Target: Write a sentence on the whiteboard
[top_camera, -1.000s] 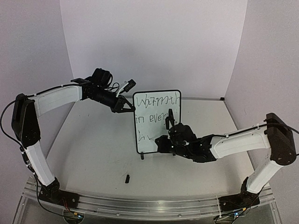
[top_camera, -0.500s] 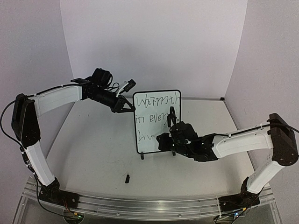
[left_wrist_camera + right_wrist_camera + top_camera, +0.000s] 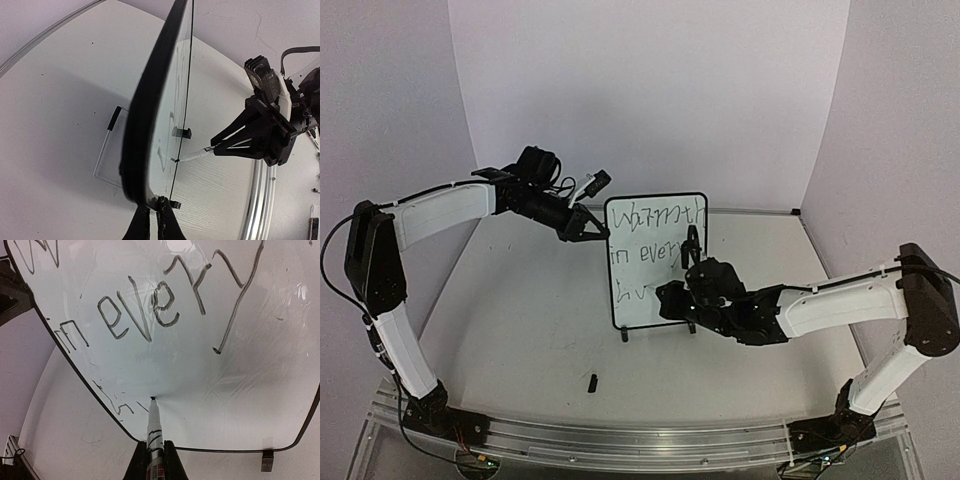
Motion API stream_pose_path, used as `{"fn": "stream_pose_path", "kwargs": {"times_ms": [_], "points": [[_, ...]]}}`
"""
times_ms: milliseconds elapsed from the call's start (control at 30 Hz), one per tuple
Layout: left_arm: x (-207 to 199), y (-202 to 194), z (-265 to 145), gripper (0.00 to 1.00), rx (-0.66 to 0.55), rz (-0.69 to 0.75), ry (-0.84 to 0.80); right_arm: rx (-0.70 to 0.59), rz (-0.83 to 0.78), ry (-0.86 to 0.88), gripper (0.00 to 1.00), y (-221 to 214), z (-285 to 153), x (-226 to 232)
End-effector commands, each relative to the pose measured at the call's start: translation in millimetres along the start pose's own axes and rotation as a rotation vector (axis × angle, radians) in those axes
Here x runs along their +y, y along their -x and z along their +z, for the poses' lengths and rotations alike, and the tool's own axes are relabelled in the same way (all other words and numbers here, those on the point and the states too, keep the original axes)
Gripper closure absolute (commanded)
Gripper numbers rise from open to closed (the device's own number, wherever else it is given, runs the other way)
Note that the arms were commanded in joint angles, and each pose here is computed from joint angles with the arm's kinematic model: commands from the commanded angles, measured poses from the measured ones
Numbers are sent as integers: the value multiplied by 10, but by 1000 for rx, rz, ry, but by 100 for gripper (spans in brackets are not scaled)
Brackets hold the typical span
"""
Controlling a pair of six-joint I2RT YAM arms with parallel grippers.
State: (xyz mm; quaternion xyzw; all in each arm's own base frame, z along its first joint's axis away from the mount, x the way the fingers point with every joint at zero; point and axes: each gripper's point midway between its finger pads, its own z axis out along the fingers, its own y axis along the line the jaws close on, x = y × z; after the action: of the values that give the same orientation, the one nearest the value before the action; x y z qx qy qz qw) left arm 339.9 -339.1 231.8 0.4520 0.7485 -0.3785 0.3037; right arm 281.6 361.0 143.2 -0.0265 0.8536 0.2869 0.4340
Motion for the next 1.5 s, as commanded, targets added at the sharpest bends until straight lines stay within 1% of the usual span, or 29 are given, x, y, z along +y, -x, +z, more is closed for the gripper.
{"fn": "stream_pose_path", "kwargs": {"times_ms": [0,333,567,833,1267,1467], "points": [[-44,6,-91,100,8,51,36,27,32,-36,100,-112,62,-131],[-37,-6,-82,100,11,48,35,59,36,-71,100,-204,80,-210],[-36,-3,-83,100,11,49,35,13,35,-79,100,-69,-33,-233],[-37,-6,-81,100,11,48,35,-45,43,4,100,128,-192,-94],[-29,-23,-62,100,16,44,32,-53,37,-35,100,181,-45,-180],[-22,-24,-60,100,16,44,34,-67,24,2,100,237,-29,-106]]}}
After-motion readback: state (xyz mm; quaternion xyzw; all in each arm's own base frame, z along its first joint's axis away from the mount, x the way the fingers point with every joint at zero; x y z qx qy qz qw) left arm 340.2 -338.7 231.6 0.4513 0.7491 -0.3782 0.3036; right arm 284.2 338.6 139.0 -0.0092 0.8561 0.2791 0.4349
